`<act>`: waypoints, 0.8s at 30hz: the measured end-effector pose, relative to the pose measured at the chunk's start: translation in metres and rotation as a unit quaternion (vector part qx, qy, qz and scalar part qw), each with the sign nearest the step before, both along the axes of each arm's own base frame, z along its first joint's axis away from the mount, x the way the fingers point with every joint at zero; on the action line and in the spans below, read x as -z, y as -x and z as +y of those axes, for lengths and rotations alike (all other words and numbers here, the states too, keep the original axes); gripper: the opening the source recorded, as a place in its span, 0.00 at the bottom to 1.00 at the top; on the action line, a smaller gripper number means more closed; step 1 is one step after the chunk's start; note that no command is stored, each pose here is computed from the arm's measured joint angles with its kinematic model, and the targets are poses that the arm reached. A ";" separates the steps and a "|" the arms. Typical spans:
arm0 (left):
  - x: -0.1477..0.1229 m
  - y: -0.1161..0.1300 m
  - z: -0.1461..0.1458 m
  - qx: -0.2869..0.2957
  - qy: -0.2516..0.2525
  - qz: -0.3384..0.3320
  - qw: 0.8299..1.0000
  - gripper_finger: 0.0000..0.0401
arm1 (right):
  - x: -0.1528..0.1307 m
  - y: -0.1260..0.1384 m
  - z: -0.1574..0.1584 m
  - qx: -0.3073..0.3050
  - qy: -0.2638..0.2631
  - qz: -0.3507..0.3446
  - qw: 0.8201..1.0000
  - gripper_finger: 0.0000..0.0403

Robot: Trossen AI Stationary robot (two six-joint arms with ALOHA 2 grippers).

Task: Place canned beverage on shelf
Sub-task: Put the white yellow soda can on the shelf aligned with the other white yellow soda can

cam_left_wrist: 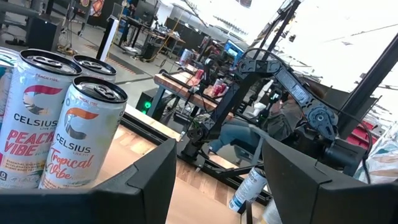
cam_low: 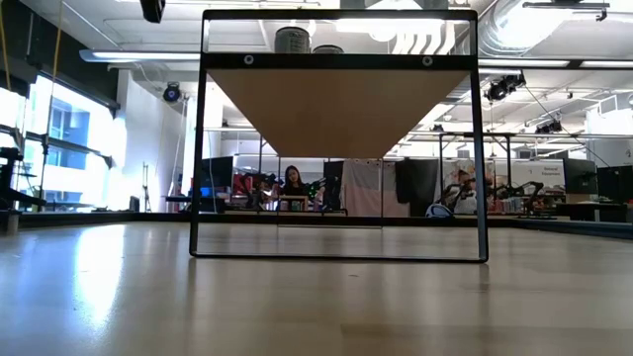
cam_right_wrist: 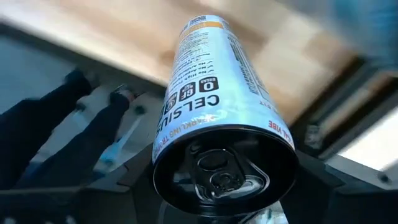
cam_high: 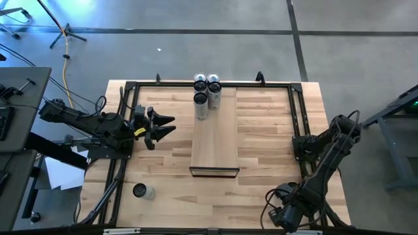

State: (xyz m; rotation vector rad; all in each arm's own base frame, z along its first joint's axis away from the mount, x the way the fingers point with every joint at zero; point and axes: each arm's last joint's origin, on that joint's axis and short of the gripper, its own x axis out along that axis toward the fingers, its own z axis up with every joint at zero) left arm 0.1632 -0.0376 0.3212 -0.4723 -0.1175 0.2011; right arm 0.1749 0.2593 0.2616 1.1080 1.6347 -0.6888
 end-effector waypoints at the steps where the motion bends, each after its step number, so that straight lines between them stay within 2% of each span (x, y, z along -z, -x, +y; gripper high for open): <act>1: 0.000 0.000 0.000 0.000 0.000 0.000 1.000 0.52 | -0.003 -0.001 0.001 -0.007 -0.012 -0.013 1.000 0.58; 8: 0.000 0.000 0.000 0.000 0.000 0.000 1.000 0.52 | -0.060 -0.001 0.002 -0.033 -0.106 -0.073 0.991 0.58; 10: 0.000 0.000 0.000 0.003 0.000 0.000 1.000 0.52 | -0.081 -0.003 0.000 -0.035 -0.123 -0.114 0.985 0.58; 12: 0.000 0.000 0.000 0.005 0.000 -0.001 1.000 0.52 | -0.106 -0.008 -0.006 -0.026 -0.125 -0.185 0.974 0.58; 14: 0.000 0.000 0.000 0.005 0.000 -0.001 1.000 0.52 | -0.128 -0.014 -0.016 -0.017 -0.101 -0.262 0.960 0.58; 17: 0.000 0.000 0.000 0.005 0.000 -0.002 1.000 0.52 | -0.157 -0.021 -0.037 -0.014 -0.030 -0.346 0.938 0.58; 24: -0.013 0.002 -0.001 0.029 0.017 -0.067 0.997 0.52 | -0.201 -0.030 -0.096 -0.026 0.162 -0.438 0.884 0.58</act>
